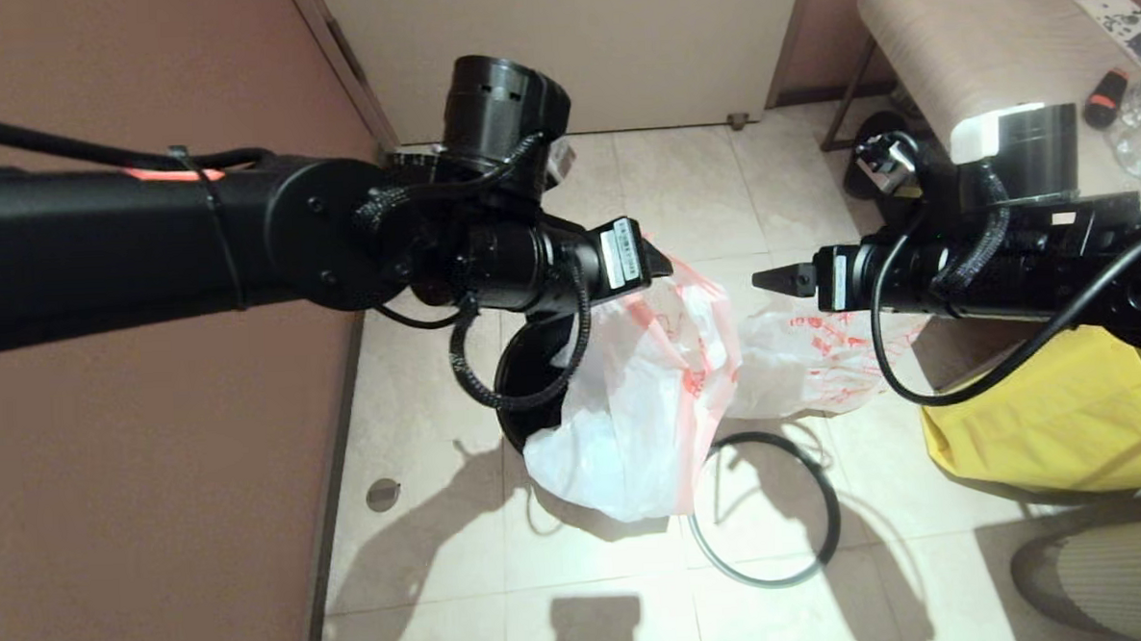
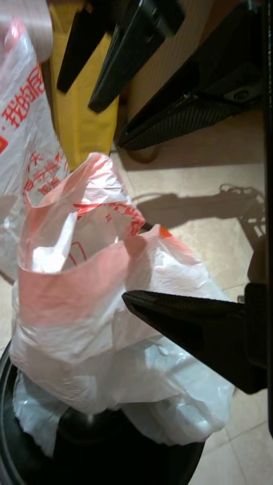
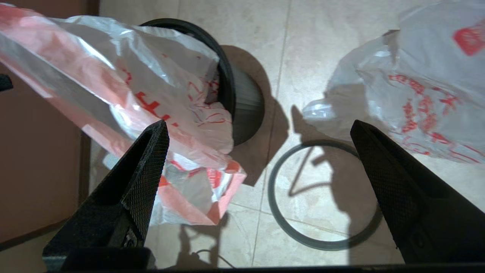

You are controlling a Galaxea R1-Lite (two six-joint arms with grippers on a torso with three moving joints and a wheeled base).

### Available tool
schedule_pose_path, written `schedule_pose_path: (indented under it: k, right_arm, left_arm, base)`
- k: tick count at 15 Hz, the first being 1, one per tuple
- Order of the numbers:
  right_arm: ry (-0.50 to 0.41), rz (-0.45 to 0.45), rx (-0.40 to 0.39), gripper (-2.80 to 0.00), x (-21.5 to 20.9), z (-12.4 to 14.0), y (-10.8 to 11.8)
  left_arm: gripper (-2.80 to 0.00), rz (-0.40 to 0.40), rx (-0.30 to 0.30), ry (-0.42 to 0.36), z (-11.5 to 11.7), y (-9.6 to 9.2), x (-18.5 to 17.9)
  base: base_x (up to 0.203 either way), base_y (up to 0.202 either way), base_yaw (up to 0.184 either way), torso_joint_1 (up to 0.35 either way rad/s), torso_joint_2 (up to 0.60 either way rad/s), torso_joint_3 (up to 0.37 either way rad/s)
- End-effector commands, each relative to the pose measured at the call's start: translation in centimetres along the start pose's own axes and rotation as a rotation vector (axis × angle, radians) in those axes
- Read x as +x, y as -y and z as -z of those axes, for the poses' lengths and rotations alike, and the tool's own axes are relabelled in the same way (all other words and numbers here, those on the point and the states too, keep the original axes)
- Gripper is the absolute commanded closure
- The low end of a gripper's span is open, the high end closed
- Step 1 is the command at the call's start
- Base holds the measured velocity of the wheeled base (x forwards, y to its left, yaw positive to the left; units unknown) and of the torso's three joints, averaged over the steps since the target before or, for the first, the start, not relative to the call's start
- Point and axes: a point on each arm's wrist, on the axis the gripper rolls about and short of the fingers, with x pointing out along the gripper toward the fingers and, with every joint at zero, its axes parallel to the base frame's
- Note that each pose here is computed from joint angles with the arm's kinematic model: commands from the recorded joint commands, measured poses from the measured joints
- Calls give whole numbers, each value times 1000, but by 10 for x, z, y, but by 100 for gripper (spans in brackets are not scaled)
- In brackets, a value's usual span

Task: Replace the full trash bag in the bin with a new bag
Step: Put the new garbage bag on the trash can

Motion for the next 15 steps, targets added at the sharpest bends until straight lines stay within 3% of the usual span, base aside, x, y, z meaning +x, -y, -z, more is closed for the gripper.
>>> schedule_pose_path:
  k: [1, 3, 5, 7, 10, 13, 15]
  right_arm:
    - [10, 24, 0, -280, -8, 0, 0]
    - [10, 38, 3, -280, -18, 3, 0]
    - [18, 49, 6, -280, -27, 2, 2]
    - [48, 55, 9, -280, -40, -4, 4]
    - [68, 51, 6, -280, -55, -6, 2]
    - [81, 42, 1, -280, -63, -9, -3]
    - [75, 30, -6, -280, -66, -8, -8]
  left_arm:
    - [-280, -53, 24, -18, 10, 8, 28]
    - [-280, -177, 77, -45, 21, 13, 46]
    - [-280, -235, 134, -72, 34, 11, 61]
    - [-280, -324, 144, -41, 37, 2, 74]
    - [-280, -284, 155, 76, 23, 3, 77]
    - [-280, -324, 156, 83, 21, -5, 80]
    - [-280, -390, 181, 77, 16, -25, 84]
  base:
    - [0, 0, 0, 0, 0, 0]
    - [0, 0, 0, 0, 0, 0]
    - [0, 0, 0, 0, 0, 0]
    - [0, 0, 0, 0, 0, 0]
    - [0, 0, 0, 0, 0, 0]
    - [0, 0, 0, 0, 0, 0]
    - [0, 0, 0, 0, 0, 0]
